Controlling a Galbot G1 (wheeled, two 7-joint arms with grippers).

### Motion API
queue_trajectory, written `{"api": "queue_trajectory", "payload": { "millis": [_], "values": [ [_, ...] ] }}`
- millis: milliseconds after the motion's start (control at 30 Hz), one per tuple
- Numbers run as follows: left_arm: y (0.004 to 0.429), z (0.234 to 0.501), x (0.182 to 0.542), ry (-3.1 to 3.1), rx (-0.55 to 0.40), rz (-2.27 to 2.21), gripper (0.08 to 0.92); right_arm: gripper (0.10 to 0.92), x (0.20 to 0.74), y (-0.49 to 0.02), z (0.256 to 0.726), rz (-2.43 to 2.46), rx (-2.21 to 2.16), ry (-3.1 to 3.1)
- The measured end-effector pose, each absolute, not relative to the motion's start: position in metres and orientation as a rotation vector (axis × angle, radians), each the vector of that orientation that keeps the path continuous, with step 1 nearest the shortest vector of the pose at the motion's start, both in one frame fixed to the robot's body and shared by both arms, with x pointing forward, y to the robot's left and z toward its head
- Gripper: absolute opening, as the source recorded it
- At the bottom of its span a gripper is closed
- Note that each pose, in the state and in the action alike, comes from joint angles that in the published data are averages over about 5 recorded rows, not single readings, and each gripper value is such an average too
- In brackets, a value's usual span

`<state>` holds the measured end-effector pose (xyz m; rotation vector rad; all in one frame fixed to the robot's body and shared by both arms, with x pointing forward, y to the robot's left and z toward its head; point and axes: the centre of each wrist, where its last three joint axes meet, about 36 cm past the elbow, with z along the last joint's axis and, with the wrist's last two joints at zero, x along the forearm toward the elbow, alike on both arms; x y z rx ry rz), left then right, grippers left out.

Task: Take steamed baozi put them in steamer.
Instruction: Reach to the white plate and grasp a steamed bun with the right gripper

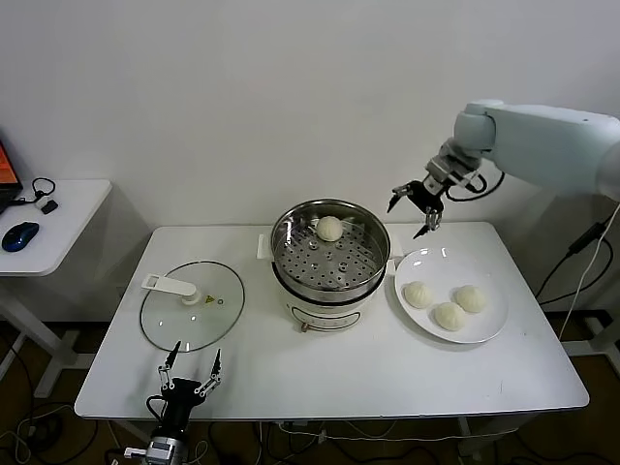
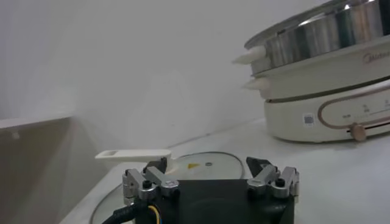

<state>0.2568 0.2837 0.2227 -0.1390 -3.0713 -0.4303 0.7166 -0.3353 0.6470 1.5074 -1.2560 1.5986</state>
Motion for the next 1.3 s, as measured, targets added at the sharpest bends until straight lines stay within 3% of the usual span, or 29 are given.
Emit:
{"api": "queue_trajectory", "payload": {
  "millis": [400,867,1300],
  "values": [
    [0.284,0.220,0.255,-3.062,-0.138,-0.433,0.823,0.823,0.687,-0.346,0.588,1.321,1.173,-1.336],
    [0.290,0.219,0.249,-3.046,-0.142,-0.458,0.823,0.823,0.684,-0.341,0.523,1.142,1.190,-1.324],
    [0.292,0.215,0.247,-3.035,-0.141,-0.473,0.823,0.823,0.703,-0.341,0.494,1.136,1.213,-1.325]
  ]
}}
